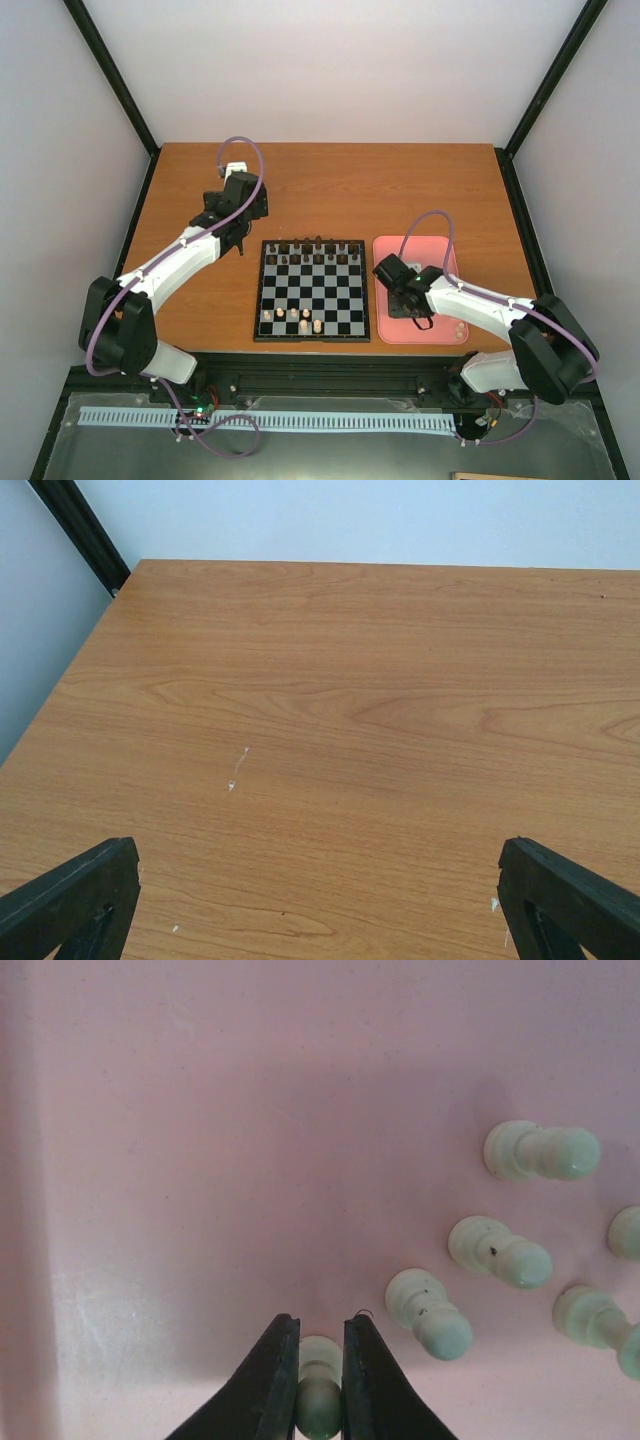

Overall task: Set up the chess pieces on the board
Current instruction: Pick up the chess piece from the storage box, then place the chess piece on the chessboard.

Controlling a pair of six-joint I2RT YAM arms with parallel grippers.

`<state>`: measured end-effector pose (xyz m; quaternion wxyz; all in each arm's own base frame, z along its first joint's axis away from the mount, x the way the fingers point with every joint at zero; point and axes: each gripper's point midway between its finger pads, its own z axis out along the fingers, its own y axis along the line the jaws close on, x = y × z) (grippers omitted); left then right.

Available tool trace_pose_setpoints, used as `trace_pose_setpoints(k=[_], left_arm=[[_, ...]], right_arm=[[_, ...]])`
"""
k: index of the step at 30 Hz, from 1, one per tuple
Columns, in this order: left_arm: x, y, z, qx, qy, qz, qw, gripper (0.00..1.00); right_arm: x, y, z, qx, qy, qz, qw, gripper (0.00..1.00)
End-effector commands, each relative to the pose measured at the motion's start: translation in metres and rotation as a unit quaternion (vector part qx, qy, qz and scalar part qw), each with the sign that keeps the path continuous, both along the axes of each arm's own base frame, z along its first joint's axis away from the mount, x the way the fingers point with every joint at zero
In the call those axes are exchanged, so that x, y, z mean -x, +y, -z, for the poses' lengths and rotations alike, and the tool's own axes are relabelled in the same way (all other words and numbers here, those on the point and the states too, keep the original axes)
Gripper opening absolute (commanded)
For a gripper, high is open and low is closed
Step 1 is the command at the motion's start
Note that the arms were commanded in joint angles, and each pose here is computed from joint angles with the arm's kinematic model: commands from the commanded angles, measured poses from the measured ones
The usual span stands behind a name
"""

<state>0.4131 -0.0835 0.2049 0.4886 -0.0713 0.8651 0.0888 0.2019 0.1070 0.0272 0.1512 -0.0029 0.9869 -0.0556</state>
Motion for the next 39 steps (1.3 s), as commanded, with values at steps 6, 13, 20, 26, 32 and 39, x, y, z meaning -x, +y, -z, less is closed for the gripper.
trace_pose_setpoints(k=[6, 13, 20, 26, 32, 39], left_arm=[[-0.006, -0.003, -0.014, 0.003, -0.017, -0.006, 1.000, 1.00], [-0.007, -0.003, -0.015, 0.003, -0.017, -0.006, 1.000, 1.00], [-0.008, -0.005, -0.013, 0.003, -0.014, -0.004, 1.000, 1.00], [-0.008, -0.005, -0.013, 0.003, -0.013, -0.004, 1.000, 1.00], [-0.008, -0.005, -0.014, 0.005, -0.015, -0.002, 1.000, 1.00], [-0.007, -0.004, -0.015, 0.005, -0.016, -0.003, 1.000, 1.00]], right_arm=[[-0.012, 0.008, -0.021, -0.025, -0.031, -0.002, 0.999, 0.03], [-0.026, 0.059, -0.068, -0.075, -0.064, -0.070, 0.993, 0.03], [-0.023, 0.153, -0.077, -0.111, -0.048, -0.190, 0.974, 0.03], [-0.010, 0.204, -0.068, -0.115, -0.016, -0.258, 0.959, 0.03], [-0.002, 0.226, -0.059, -0.124, 0.002, -0.282, 0.951, 0.03], [0.010, 0.244, -0.045, -0.121, 0.026, -0.305, 0.944, 0.03]])
